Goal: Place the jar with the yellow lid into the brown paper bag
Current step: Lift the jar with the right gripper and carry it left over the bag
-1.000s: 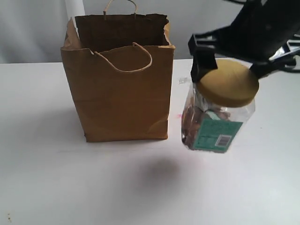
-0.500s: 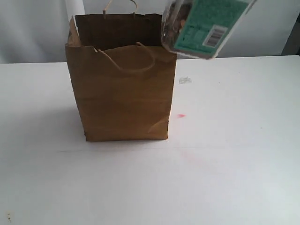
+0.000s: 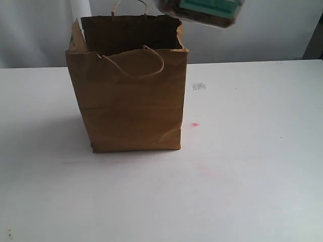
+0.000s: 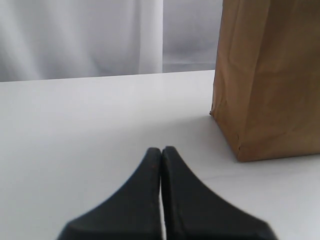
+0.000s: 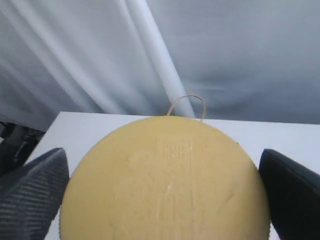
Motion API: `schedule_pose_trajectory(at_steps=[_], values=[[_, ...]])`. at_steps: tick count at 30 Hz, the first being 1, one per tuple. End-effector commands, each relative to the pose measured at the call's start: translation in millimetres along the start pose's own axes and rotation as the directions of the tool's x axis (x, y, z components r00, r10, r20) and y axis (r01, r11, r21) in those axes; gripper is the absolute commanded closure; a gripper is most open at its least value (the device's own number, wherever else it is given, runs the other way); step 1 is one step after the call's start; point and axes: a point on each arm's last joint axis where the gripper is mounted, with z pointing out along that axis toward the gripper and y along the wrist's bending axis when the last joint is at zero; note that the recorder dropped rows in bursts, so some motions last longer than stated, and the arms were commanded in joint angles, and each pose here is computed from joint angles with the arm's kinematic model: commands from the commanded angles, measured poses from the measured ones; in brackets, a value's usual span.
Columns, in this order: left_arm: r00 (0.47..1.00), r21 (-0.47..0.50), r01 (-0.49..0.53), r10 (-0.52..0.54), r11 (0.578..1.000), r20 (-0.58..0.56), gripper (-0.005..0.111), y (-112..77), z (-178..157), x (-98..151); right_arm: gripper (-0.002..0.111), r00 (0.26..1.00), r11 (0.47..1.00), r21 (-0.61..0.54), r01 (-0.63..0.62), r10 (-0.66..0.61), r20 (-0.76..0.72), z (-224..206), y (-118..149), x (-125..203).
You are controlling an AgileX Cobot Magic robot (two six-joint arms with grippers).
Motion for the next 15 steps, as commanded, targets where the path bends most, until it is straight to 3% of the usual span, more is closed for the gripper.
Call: schedule_pose_trajectory(at_steps=[1,5,11,15], values=[[1.0,0.008,0.006,-0.006,1.0,0.008,0.106,-0.6,0.0,-1.4,0.108,0.996,0.994,-0.11,0.003,0.007,0.089,29.0,7.2,-8.5],[1.0,0.008,0.006,-0.006,1.0,0.008,0.106,-0.6,0.0,-1.4,0.108,0.99,0.985,-0.169,0.037,-0.013,0.142,58.2,9.1,-10.8],[1.0,0.008,0.006,-0.006,1.0,0.008,0.106,-0.6,0.0,-1.4,0.108,0.987,0.984,-0.159,0.084,-0.06,0.148,97.9,7.0,-3.4],[1.0,0.008,0.006,-0.006,1.0,0.008,0.106,-0.6,0.0,-1.4,0.108,0.978,0.971,-0.181,0.153,-0.122,0.172,117.6,19.5,5.5]])
